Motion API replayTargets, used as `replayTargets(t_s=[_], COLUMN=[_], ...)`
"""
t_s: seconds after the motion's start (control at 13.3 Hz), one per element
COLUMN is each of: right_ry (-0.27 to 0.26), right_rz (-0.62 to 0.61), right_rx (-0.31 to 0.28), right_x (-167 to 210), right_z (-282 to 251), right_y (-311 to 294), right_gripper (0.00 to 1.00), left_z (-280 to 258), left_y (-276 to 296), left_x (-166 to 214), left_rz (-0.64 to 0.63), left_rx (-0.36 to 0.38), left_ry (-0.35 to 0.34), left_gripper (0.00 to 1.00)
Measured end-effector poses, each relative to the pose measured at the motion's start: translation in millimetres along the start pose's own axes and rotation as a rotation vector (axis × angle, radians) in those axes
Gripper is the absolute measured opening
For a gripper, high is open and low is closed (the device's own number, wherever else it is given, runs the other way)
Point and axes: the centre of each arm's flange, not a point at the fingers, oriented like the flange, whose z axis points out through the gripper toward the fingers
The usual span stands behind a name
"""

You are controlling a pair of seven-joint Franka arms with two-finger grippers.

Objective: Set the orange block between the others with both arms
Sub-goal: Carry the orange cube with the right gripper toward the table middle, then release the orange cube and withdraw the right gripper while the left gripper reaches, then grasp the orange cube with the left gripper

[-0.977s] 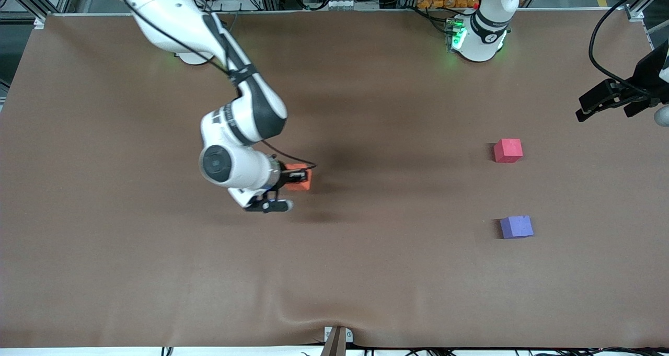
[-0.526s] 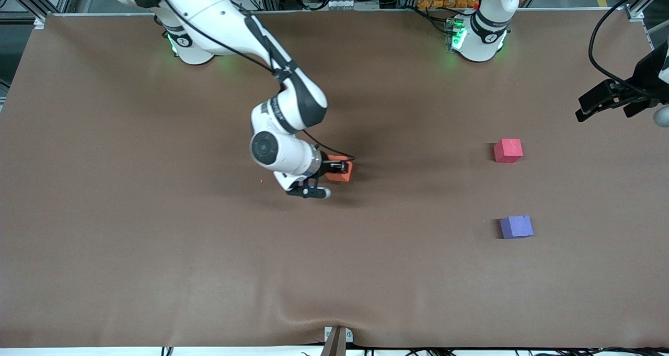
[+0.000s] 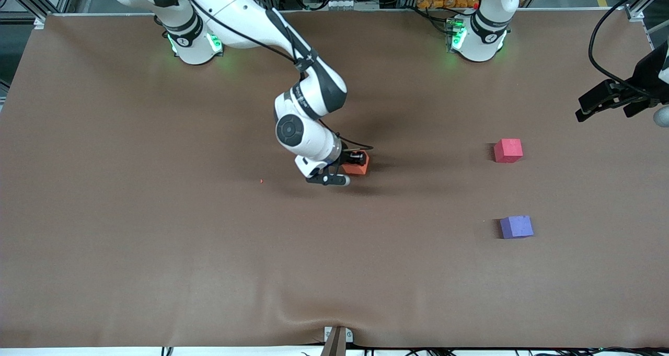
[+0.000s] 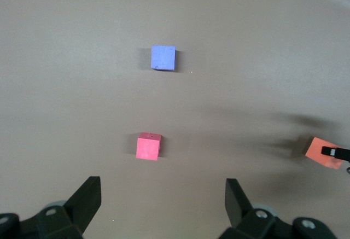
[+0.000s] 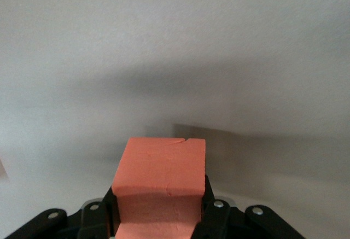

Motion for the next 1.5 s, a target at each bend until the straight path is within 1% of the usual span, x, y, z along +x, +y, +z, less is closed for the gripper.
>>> replayTargets(t_s=[0.08,0.15,0.23,0.3,0.38,0.53,0.6,0.68,0.75,0.83,0.98,1.13,1.2,1.43,1.5], right_ry=[0.003,0.005,0.006,0.010,0.016,0.037,0.050,0.046,0.028,0.013,0.001,0.004,0.002,-0.033,-0.030], right_rz=[0.000,-0.001,-0.001,-0.001,0.000,0.012,0.027,0.039,0.040,0.029,0.017,0.022,0.018,-0.037,-0.054], right_rx=[0.001,0.000,0.000,0.001,0.003,0.011,0.018,0.017,-0.004,-0.045,-0.137,-0.201,-0.217,-0.244,-0.266], right_x=[-4.7,-6.7,-6.4,-5.2,-2.7,10.6,23.7,38.1,52.6,69.1,95.9,104.6,106.0,110.8,112.7], right_z=[3.7,5.8,6.3,5.5,3.3,-7.0,-18.5,-35.9,-59.8,-94.1,-180.9,-271.0,-312.2,-423.8,-456.0], right_y=[-2.9,-4.0,-3.8,-3.4,-3.2,-0.1,4.6,11.0,19.5,31.4,63.0,95.2,113.8,191.3,221.4], right_gripper=[0.63,0.74,0.82,0.94,1.00,1.00,1.00,1.00,1.00,1.00,1.00,1.00,1.00,1.00,1.00], left_z=[0.0,0.0,0.0,0.0,0.0,0.1,0.2,0.2,0.3,0.6,6.2,18.5,26.2,54.6,65.8], left_y=[0.0,0.0,0.0,0.0,0.0,0.0,0.0,0.0,0.2,1.1,5.7,15.2,22.4,52.4,65.1], left_x=[0.0,0.0,0.0,0.0,0.0,0.0,0.0,0.0,0.0,0.0,2.1,6.7,9.4,19.5,22.9], left_rz=[0.000,0.000,0.000,0.000,0.000,0.001,0.001,0.001,0.002,0.003,0.011,0.027,0.039,0.087,0.107], left_rx=[0.000,0.000,0.000,0.000,0.000,0.000,0.000,0.000,0.000,0.000,0.001,0.003,0.004,0.006,0.006], left_ry=[0.000,0.000,0.000,0.000,0.000,0.000,0.000,0.000,-0.001,-0.001,-0.010,-0.031,-0.043,-0.069,-0.076], left_gripper=[1.00,1.00,1.00,1.00,1.00,1.00,1.00,1.00,1.00,1.00,1.00,1.00,1.00,1.00,1.00])
